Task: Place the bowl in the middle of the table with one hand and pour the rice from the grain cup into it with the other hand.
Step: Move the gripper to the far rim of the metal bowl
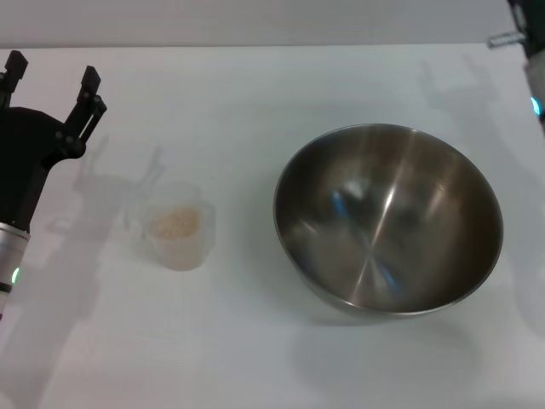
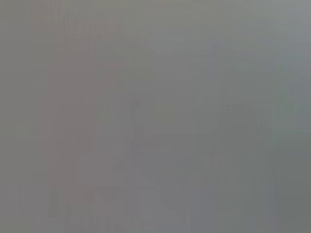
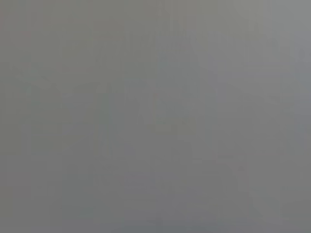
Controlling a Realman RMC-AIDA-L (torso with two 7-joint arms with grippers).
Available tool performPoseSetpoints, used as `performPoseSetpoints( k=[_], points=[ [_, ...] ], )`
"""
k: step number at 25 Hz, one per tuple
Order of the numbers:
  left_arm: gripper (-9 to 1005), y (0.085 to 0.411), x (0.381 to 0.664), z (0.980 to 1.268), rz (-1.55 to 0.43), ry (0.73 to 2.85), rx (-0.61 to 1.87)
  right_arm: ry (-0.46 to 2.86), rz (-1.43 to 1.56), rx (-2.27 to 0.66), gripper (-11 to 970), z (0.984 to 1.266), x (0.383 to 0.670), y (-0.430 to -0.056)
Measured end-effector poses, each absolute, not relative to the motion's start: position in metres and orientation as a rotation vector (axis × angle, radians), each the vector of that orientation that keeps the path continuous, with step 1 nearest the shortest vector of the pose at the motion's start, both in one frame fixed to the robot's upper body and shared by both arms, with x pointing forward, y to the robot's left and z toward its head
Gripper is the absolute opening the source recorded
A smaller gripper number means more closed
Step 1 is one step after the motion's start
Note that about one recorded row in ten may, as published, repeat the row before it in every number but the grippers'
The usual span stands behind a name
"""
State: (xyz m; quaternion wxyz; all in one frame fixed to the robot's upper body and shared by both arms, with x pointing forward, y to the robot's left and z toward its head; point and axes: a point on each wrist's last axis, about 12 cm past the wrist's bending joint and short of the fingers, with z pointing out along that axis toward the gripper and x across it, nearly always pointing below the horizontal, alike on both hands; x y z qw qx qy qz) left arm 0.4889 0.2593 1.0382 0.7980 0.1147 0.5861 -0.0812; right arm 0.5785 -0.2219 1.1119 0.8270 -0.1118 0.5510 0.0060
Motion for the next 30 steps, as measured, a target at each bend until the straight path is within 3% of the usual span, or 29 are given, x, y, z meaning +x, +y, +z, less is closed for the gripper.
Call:
performPoseSetpoints(
  k=[7, 11, 17, 22, 30],
  points=[
    [863, 0.262, 0.49, 1.04, -0.164, 1.25, 0.236, 1.496, 0.232, -0.265, 674, 1.145, 0.585, -0.18],
    [863, 0.264, 0.493, 1.042, -0.152, 1.243, 0.225, 1.661, 0.292, -0.319, 673, 1.162, 0.587, -0.175],
    [864, 0.268, 0.497, 1.045, -0.134, 1.229, 0.192, 2.031, 0.325, -0.472, 673, 1.211, 0.583, -0.194],
    [864, 0.27, 0.504, 1.05, -0.121, 1.211, 0.175, 2.27, 0.313, -0.568, 672, 1.226, 0.586, -0.211],
    [864, 0.269, 0.51, 1.055, -0.117, 1.193, 0.163, 2.441, 0.309, -0.769, 671, 1.224, 0.597, -0.223]
  ],
)
